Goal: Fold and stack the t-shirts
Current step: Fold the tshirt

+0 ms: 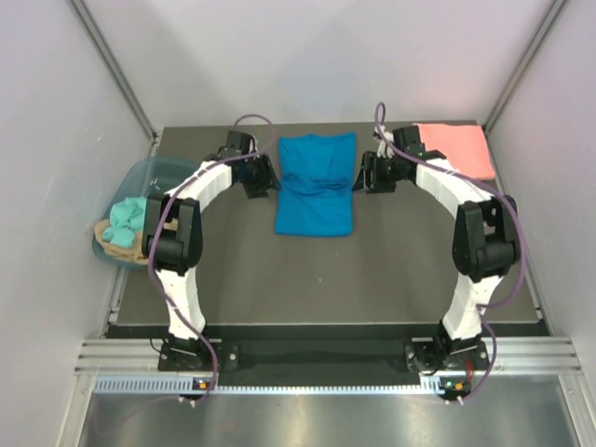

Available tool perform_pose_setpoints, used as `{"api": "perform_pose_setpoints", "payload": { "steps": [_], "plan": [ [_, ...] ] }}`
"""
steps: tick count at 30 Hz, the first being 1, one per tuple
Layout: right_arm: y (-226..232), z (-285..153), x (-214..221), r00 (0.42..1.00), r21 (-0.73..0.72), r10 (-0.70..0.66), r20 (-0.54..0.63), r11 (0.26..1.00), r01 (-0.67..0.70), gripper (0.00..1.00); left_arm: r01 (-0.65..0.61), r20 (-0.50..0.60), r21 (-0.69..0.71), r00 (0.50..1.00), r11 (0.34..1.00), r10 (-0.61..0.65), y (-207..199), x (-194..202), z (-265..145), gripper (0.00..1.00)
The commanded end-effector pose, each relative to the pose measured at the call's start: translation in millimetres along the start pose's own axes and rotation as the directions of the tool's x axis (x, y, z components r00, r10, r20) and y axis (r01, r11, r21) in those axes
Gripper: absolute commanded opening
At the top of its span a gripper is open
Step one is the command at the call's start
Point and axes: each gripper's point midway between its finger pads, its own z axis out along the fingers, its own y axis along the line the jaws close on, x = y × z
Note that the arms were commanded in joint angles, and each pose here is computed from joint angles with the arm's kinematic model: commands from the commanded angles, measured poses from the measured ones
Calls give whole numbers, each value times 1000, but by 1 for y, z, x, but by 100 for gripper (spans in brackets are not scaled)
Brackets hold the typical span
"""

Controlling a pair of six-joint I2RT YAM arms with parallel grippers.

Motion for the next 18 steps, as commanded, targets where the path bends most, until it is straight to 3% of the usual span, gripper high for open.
{"api": "perform_pose_setpoints", "payload": {
  "steps": [1, 7, 14, 18],
  "plan": [
    [25, -17, 18, 997, -66, -77, 3, 995, 77, 56, -49, 1, 84, 999, 995, 49, -13, 16, -16, 57],
    [22, -10, 64, 994, -82, -90, -57, 993, 85, 60, -39, -99, 143, 994, 989, 53, -4, 63, -18, 59],
    [14, 6, 88, 991, -120, -105, -85, 988, 94, 51, -32, -167, 92, 985, 995, 47, 23, 97, -8, 59],
    [21, 17, 101, 986, -214, -134, -95, 971, 111, 46, -41, -168, 83, 984, 996, 55, 27, 100, -5, 59]
  ]
}}
